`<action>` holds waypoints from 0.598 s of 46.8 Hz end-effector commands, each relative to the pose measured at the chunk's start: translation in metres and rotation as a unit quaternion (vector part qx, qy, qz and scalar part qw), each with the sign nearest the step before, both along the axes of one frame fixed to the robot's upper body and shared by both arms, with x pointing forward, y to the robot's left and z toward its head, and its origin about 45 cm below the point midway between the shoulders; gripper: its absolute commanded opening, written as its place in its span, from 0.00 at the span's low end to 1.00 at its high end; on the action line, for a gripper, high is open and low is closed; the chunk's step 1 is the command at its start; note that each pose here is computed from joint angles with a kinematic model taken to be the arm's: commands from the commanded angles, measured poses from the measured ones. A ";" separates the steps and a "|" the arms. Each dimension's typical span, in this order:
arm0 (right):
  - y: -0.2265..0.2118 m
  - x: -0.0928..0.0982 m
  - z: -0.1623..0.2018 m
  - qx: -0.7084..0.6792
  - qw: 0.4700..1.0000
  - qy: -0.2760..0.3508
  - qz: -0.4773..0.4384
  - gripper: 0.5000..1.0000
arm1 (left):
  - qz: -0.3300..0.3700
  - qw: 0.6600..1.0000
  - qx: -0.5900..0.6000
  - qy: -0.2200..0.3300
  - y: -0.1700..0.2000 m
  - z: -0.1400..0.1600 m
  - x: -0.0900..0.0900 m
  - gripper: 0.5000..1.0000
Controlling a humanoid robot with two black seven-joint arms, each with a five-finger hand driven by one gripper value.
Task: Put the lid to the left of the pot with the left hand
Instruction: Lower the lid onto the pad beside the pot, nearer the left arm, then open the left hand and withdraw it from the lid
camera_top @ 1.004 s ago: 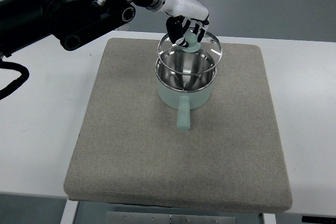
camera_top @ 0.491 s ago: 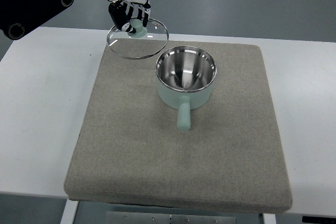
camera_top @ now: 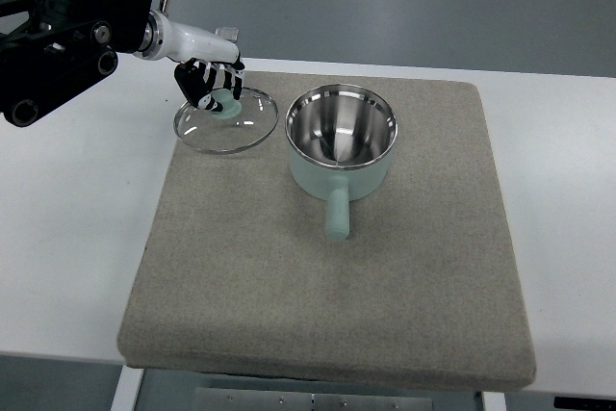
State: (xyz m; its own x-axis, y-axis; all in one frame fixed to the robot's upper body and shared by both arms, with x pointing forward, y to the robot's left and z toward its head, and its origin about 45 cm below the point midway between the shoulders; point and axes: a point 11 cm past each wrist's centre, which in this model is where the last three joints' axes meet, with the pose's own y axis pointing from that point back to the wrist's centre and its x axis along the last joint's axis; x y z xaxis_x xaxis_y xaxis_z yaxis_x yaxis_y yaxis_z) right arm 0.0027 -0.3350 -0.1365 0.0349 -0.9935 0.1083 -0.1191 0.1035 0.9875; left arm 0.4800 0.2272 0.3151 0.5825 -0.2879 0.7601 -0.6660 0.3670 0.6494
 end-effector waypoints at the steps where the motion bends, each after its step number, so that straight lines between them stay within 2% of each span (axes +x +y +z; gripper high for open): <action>1: 0.000 0.000 0.000 0.000 1.000 0.000 0.000 0.85 | 0.002 1.000 -0.001 0.005 0.001 -0.007 -0.001 0.00; 16: 0.000 0.000 0.000 0.000 1.000 0.000 0.000 0.85 | 0.010 0.999 -0.026 -0.021 0.005 -0.028 -0.002 0.00; 17: 0.000 0.000 0.000 0.000 1.000 0.000 0.000 0.85 | 0.010 0.999 -0.029 -0.024 0.005 -0.028 -0.002 0.03; 21: 0.000 0.000 0.000 0.000 1.000 0.000 0.000 0.85 | 0.012 0.998 -0.041 -0.044 0.005 -0.025 0.000 0.54; 25: 0.000 0.000 0.000 0.000 1.000 0.000 0.000 0.85 | 0.018 0.997 -0.052 -0.044 0.008 -0.030 -0.001 0.97; 28: 0.000 0.000 0.000 0.000 1.000 0.000 0.000 0.85 | 0.025 0.997 -0.065 -0.033 0.009 -0.037 -0.004 0.99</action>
